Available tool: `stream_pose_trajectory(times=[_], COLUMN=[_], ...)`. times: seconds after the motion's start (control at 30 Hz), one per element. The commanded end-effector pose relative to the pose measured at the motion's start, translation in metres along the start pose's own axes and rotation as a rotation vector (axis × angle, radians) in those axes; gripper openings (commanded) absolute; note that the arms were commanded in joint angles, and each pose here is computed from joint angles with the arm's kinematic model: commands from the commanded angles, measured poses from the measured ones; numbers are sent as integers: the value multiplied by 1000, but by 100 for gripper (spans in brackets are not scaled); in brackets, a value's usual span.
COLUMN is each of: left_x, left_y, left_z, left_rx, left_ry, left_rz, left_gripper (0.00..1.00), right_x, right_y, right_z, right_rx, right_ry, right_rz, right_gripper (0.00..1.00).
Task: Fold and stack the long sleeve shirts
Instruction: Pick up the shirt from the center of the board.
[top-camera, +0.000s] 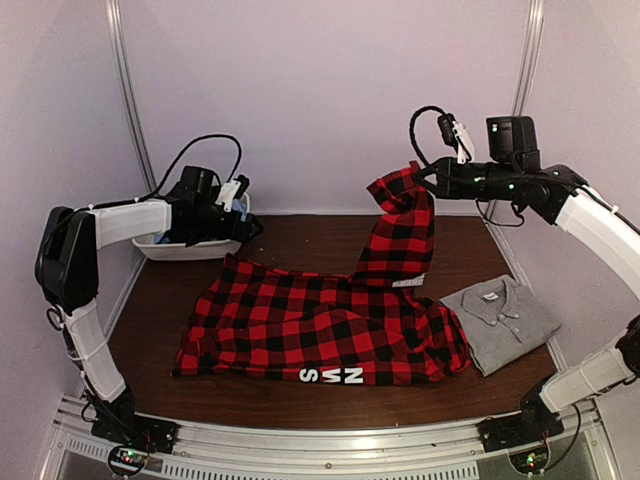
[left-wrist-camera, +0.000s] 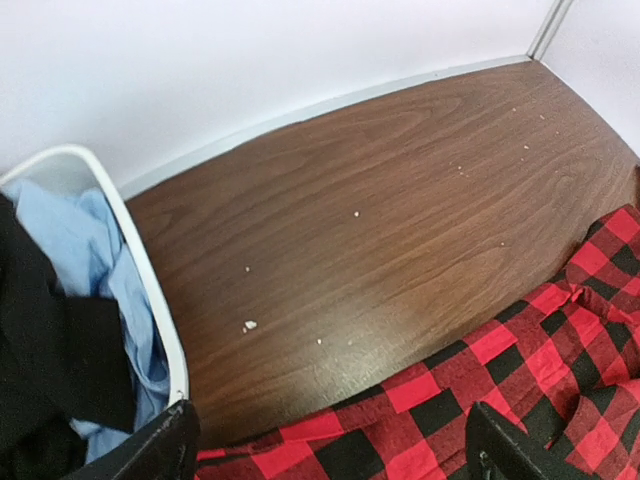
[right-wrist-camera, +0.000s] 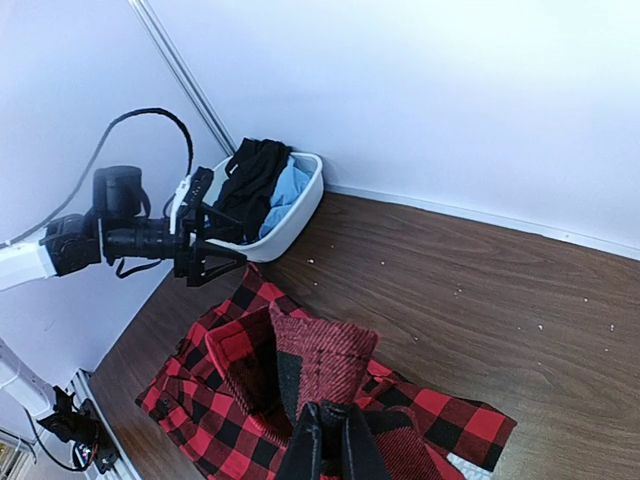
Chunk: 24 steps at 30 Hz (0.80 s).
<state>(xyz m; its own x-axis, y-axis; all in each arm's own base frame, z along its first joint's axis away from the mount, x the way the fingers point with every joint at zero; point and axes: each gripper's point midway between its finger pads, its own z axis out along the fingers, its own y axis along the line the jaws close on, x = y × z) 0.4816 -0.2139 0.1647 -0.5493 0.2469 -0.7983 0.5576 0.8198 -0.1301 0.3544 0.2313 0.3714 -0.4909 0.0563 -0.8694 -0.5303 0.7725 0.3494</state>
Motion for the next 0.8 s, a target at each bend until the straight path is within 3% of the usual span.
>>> stream_pose_trajectory(times=[0.0,0.33,0.77], left_x=[-12,22,28], left_y=[-9,-39,-31], left_z=[1,7,38], left_rx=[71,262,268], left_ry=[24,37,8], left_rz=[220,431,528], left_gripper=[94,94,92], right_x=[-8,-49,-97], right_y=[15,14,-30], right_z=[-15,1,54], right_rx=[-67,-21,69], right_ry=[-22,-52,-89], right_rz=[-5,-70,-58], right_gripper=[0,0,0])
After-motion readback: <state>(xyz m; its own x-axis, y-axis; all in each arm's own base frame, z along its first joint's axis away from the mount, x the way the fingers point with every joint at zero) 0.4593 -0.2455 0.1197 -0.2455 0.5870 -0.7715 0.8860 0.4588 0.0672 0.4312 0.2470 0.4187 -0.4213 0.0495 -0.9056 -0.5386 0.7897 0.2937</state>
